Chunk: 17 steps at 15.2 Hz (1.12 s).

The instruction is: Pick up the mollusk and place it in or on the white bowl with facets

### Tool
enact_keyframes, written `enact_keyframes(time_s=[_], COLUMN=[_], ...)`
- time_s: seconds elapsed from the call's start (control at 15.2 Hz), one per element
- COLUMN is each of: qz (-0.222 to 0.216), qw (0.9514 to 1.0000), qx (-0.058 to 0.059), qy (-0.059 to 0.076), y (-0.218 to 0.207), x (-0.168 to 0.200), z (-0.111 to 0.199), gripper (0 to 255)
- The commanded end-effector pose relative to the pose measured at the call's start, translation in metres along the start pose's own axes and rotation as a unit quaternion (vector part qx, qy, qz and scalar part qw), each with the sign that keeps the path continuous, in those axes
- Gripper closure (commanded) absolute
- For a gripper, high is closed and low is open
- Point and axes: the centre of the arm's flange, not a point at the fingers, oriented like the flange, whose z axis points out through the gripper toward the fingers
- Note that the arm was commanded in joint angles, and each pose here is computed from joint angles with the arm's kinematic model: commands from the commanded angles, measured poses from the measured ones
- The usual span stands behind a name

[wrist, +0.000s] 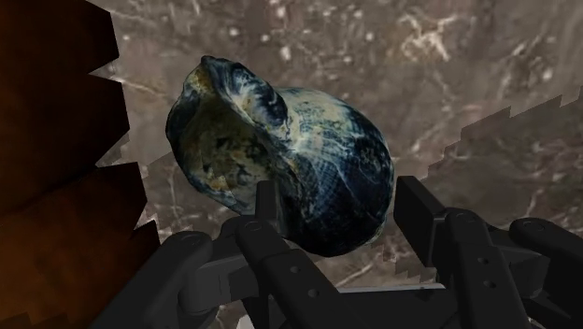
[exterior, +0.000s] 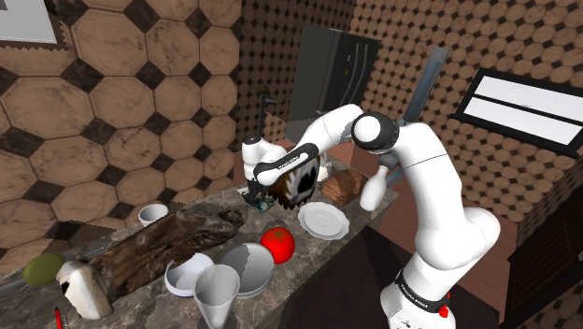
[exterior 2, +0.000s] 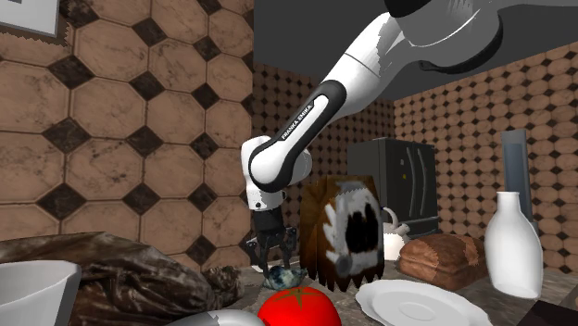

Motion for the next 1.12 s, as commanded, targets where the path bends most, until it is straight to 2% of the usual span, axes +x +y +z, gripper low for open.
enact_keyframes(time_s=[0.0, 0.46, 1.06], qz=[0.0, 0.0, 0.0], qw=[1.0, 1.0, 1.0], qx=[0.0, 0.0, 0.0], qy=[0.0, 0.0, 0.0], y=[0.0, 0.0, 0.009], x=[0.0, 0.0, 0.0], z=[0.0, 0.0, -0.046], gripper=[255, 255, 255])
